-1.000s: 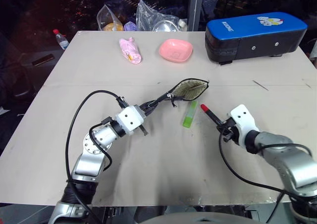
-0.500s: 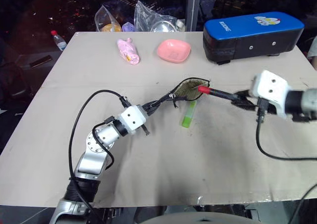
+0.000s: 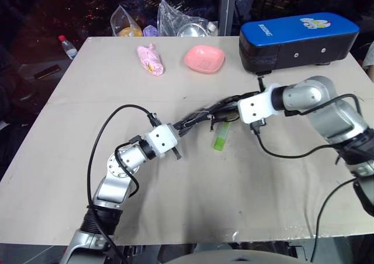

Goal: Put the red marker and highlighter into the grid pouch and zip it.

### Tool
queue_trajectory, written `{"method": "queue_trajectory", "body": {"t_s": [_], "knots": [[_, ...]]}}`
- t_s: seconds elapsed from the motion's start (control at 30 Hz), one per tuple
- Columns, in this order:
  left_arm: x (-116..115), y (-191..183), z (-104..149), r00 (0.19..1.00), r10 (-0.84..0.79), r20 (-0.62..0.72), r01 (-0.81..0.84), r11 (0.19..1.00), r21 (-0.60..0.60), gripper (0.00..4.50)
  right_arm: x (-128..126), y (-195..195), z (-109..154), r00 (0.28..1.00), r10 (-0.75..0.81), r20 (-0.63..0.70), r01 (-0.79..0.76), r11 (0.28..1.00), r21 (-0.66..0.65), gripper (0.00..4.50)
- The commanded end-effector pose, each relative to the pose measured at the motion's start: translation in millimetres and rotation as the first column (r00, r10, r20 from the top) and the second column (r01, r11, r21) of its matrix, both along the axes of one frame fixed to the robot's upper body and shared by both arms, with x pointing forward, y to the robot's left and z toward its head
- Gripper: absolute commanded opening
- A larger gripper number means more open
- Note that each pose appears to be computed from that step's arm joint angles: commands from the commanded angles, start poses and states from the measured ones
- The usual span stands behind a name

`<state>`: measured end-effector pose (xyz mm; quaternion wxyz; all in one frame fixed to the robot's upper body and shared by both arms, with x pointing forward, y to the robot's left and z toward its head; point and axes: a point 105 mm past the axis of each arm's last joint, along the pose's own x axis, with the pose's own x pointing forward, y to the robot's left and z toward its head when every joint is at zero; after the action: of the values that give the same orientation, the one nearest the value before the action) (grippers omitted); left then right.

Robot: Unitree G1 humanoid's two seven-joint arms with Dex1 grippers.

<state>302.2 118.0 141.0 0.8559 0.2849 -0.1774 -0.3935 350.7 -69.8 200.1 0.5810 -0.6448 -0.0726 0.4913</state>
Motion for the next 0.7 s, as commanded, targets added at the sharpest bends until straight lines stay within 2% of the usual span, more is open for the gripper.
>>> {"method": "queue_trajectory", "body": {"t_s": [0.03,0.13,0.17,0.23,0.3,0.37,0.47,0.53,0.57,0.63,0.7], "knots": [[-2,-3,10,0.999,-0.018,0.046,0.019,1.0,-0.011,0.0,-2,19,14,0.991,0.102,0.092,-0.102,0.995,0.003,0.3],[-2,-3,11,0.999,-0.019,0.047,0.019,1.0,-0.013,0.0,0,22,10,0.987,0.127,0.101,-0.127,0.992,-0.001,0.3],[-2,-3,11,0.999,-0.016,0.046,0.017,1.0,-0.016,0.0,0,21,9,0.988,0.126,0.092,-0.127,0.992,0.006,1.33],[-2,-2,11,0.999,-0.011,0.044,0.012,1.0,-0.02,0.0,1,18,10,0.989,0.117,0.088,-0.12,0.992,0.035,2.15],[-2,-1,11,0.999,-0.002,0.038,0.003,1.0,-0.031,0.0,2,10,23,0.994,0.069,0.079,-0.078,0.99,0.118,3.06],[-2,1,11,0.999,0.008,0.035,-0.006,0.999,-0.036,0.0,-3,2,36,1.0,0.029,0.01,-0.031,0.974,0.225,4.03],[0,4,11,0.999,0.025,0.029,-0.024,0.999,-0.04,0.0,-19,-10,56,0.988,0.0,-0.155,0.061,0.919,0.39,4.03],[1,7,11,0.999,0.036,0.028,-0.035,0.998,-0.043,0.0,-34,-13,61,0.96,0.02,-0.28,0.119,0.875,0.469,4.03],[3,9,12,0.998,0.05,0.029,-0.049,0.998,-0.049,0.0,-43,-14,58,0.933,0.039,-0.359,0.157,0.851,0.501,4.03],[10,18,18,0.995,0.1,0.03,-0.097,0.991,-0.087,0.0,-61,-14,37,0.859,0.043,-0.51,0.274,0.803,0.53,4.03],[13,22,23,0.991,0.128,0.03,-0.124,0.986,-0.115,0.0,-69,-10,23,0.808,0.029,-0.589,0.372,0.75,0.547,4.03]]}}
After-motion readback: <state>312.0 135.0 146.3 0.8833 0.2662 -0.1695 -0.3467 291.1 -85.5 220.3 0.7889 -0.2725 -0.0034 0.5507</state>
